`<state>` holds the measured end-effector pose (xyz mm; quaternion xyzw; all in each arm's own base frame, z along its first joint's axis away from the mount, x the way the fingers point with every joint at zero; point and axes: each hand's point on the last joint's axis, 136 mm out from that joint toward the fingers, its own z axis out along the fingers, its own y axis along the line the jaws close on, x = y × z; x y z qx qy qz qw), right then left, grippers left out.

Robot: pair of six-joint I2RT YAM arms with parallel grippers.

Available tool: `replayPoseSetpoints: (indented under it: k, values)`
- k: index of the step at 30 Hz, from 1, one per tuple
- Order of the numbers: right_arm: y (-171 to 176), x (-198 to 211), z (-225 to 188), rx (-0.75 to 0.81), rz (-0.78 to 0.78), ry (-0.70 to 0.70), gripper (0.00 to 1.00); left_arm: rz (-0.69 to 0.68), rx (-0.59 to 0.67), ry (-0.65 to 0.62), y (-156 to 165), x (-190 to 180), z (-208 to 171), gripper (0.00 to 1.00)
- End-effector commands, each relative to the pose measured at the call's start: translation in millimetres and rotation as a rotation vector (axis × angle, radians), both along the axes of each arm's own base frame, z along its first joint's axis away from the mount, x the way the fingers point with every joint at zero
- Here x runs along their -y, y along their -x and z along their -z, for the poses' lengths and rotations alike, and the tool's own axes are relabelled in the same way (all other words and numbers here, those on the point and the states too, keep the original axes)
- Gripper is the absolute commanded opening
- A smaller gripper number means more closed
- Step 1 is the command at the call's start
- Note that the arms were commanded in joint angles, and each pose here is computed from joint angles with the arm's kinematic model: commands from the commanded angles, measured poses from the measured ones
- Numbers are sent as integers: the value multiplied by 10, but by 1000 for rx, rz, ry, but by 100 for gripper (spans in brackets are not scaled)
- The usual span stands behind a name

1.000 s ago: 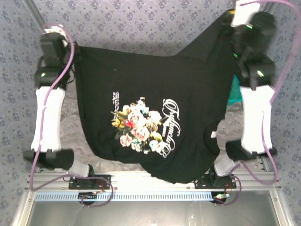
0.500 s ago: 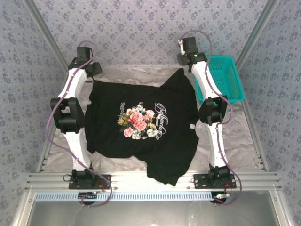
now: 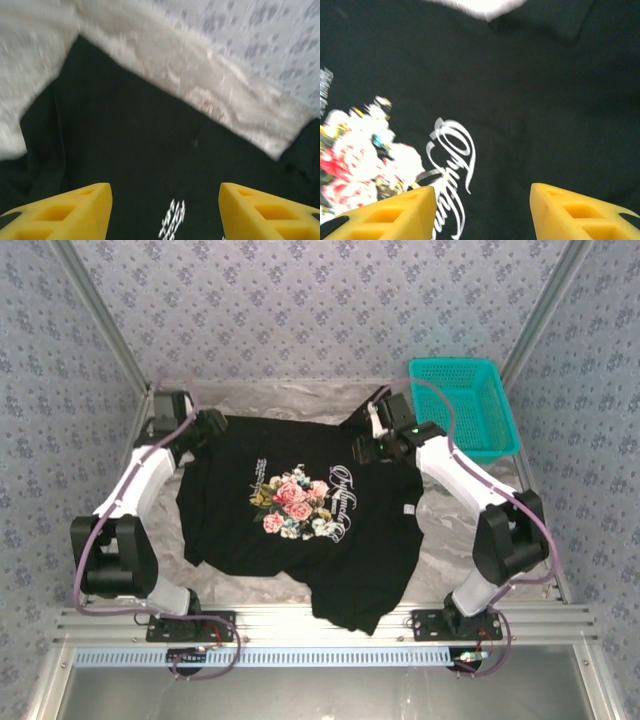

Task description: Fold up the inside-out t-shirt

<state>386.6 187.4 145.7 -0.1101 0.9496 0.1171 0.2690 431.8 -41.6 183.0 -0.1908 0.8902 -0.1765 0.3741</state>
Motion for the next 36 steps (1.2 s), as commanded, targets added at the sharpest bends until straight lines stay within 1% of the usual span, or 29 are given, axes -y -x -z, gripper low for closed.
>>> replayPoseSetpoints:
  k: [1,3,5,8,12,17,22,27,31,33,34,36]
  values:
    - [123,95,498,-130,73,11,54,-19,-49,24,192,6,393,58]
    - [77,176,676,-135,110,36,54,-17,-93,23,303,6,637,58]
    - [46,234,854,-178,128,51,53,0,-155,22,397,35,879,58]
    - [-44,296,1052,-209,161,85,51,11,-201,30,469,73,1117,58]
    - [-157,417,1252,-263,206,158,46,28,-244,27,504,108,1296,58]
    - [-326,623,1403,-322,278,226,44,40,-291,10,547,111,1520,58]
    - [-628,732,1442,-337,325,240,40,64,-314,13,507,188,1666,58]
    - [-1113,827,1337,-275,355,250,38,102,-337,12,319,338,1813,59]
    - [-1546,783,1128,-196,324,235,39,108,-298,-8,-75,410,1769,59]
    - [-1678,723,900,-156,304,208,42,117,-276,-8,-288,450,1657,59]
    - [-1744,704,713,-108,293,205,44,128,-256,-1,-383,484,1548,60]
    - [-1708,609,334,-33,247,197,47,139,-197,1,-484,532,1282,61]
